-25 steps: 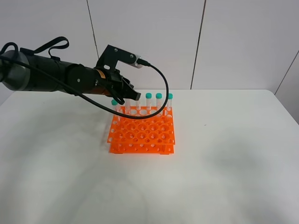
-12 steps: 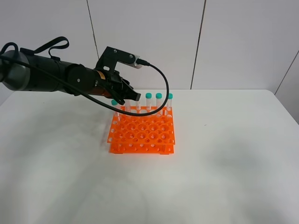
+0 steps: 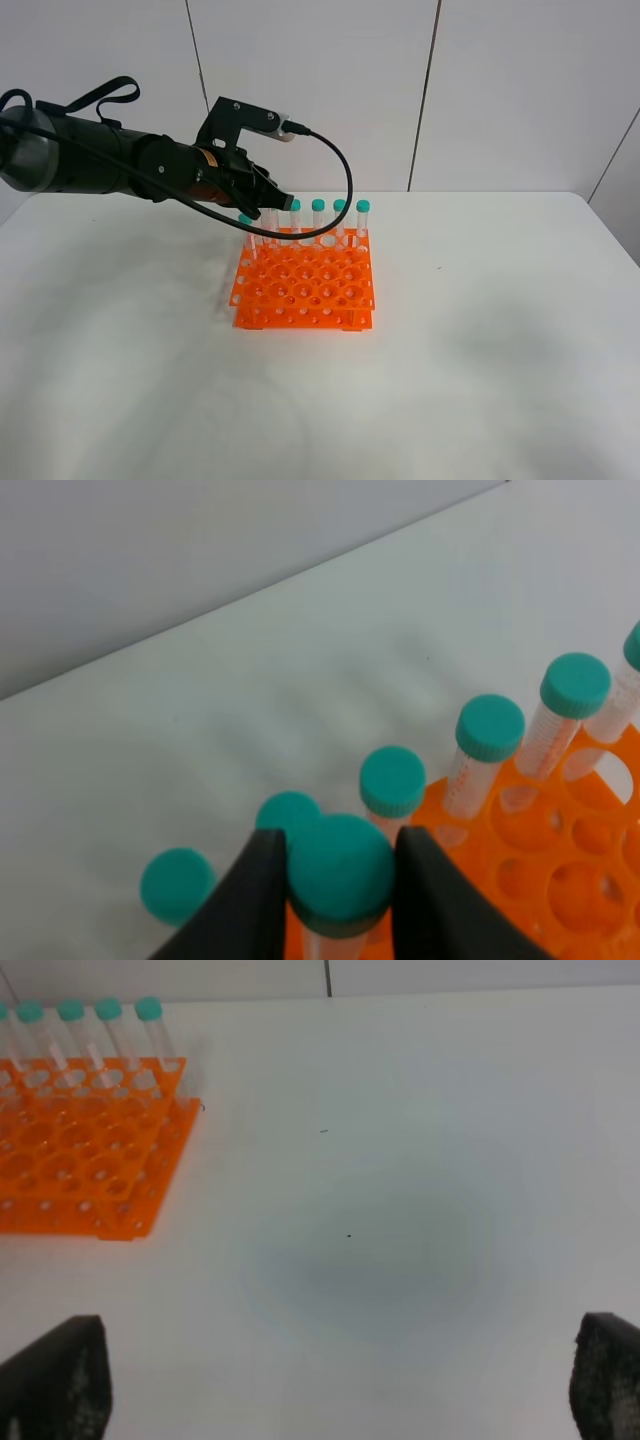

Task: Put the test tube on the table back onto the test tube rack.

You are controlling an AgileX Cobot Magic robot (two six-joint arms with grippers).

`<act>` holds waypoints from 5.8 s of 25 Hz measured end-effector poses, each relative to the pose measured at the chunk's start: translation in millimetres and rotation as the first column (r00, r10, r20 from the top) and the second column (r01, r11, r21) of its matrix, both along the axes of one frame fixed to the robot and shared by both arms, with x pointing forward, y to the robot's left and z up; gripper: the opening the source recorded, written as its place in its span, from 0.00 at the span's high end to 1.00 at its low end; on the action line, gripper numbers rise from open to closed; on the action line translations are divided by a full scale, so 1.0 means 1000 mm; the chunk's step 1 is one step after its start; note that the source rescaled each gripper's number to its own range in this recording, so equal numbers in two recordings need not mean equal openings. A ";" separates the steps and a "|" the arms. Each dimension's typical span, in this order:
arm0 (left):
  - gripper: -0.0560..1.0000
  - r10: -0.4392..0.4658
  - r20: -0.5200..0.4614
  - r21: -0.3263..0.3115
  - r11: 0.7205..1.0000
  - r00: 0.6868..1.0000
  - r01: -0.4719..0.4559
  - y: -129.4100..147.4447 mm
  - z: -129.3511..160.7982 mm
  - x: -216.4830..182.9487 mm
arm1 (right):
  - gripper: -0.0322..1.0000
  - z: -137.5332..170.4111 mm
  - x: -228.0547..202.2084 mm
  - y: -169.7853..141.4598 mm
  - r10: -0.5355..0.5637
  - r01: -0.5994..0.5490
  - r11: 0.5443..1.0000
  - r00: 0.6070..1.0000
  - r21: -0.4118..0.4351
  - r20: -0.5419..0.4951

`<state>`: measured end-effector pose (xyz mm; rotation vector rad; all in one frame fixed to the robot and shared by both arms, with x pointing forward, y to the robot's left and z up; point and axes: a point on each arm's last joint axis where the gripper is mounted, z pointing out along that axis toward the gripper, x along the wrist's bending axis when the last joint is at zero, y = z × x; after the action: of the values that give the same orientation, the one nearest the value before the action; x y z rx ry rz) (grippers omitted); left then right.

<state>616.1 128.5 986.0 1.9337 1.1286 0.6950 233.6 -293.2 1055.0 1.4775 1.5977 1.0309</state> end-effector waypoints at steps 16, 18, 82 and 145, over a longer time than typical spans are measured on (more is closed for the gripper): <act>0.95 -0.019 -0.007 -0.023 1.000 1.000 0.019 -0.013 -0.001 -0.006 | 0.00 0.000 0.000 0.000 0.002 -0.002 1.000 1.000 0.002 0.000; 0.95 -0.025 -0.005 -0.007 1.000 1.000 0.025 -0.013 -0.004 -0.004 | 0.00 0.000 0.000 0.000 0.002 -0.002 1.000 1.000 0.002 0.000; 0.95 -0.006 -0.035 0.024 1.000 0.999 0.007 -0.007 -0.054 0.001 | 0.00 0.000 0.000 0.000 0.003 -0.003 1.000 1.000 0.004 0.000; 0.00 0.413 -0.733 0.237 0.900 0.540 -0.366 0.169 0.009 -0.114 | 0.00 0.000 0.000 0.001 0.004 -0.004 1.000 1.000 0.005 0.001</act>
<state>502.4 297.7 995.0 2.0906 2.1526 0.0448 233.6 -292.7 1055.1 1.4782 1.5987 1.0386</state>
